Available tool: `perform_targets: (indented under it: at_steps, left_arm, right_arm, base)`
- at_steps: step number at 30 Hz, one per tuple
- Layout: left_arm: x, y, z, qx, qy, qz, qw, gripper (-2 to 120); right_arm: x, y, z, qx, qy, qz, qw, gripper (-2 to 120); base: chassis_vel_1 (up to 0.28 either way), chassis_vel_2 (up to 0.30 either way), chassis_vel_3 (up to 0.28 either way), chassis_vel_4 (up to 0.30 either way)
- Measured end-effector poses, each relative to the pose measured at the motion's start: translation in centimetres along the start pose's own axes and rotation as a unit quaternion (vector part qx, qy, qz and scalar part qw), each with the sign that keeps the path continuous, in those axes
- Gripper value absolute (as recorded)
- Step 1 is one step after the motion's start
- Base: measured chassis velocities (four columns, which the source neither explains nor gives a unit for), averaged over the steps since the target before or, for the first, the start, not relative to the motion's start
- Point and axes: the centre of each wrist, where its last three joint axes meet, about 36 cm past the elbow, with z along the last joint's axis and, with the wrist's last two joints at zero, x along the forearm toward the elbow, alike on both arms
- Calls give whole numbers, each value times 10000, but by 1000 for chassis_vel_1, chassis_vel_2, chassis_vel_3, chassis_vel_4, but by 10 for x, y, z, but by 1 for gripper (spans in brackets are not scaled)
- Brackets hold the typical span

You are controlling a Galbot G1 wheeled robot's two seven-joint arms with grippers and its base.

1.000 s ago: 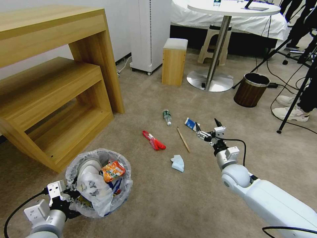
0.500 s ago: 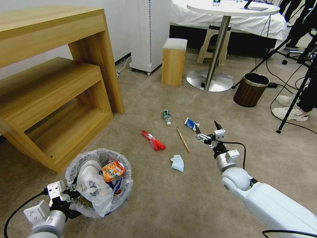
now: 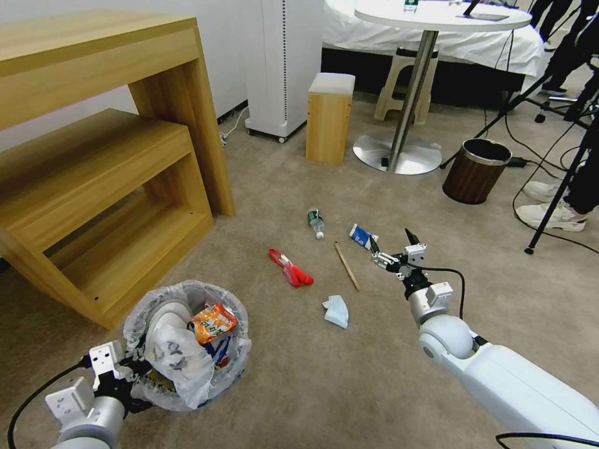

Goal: Pick up the trash bin and place the garbage on the floor into it.

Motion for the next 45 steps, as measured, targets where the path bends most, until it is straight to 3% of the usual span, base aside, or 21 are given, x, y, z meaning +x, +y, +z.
perform_targets:
  at_steps: [27,34,38,44,45]
  left_arm:
    - [-1,-1,1,9,6,16,10000,0]
    - [-2,-1,3,18,27,7,10000,0]
    - [-3,0,3,33,28,-3,10000,0]
    - [-5,2,5,58,43,-48,10000,0]
    - [-5,2,5,58,43,-48,10000,0]
  right_arm:
    - [-4,0,1,37,-57,-87,9999,99]
    - [-3,8,4,-173,-18,-234,9996,100]
    - [3,26,9,-372,318,-356,9982,100]
    - [30,65,24,-928,1530,-263,9835,100]
    - [30,65,24,-928,1530,-263,9835,100]
  base:
    - [-81,79,82,-78]
    - [-116,107,107,-107]
    - [-2,14,4,-8]
    - [0,0,0,0]
    - [0,0,0,0]
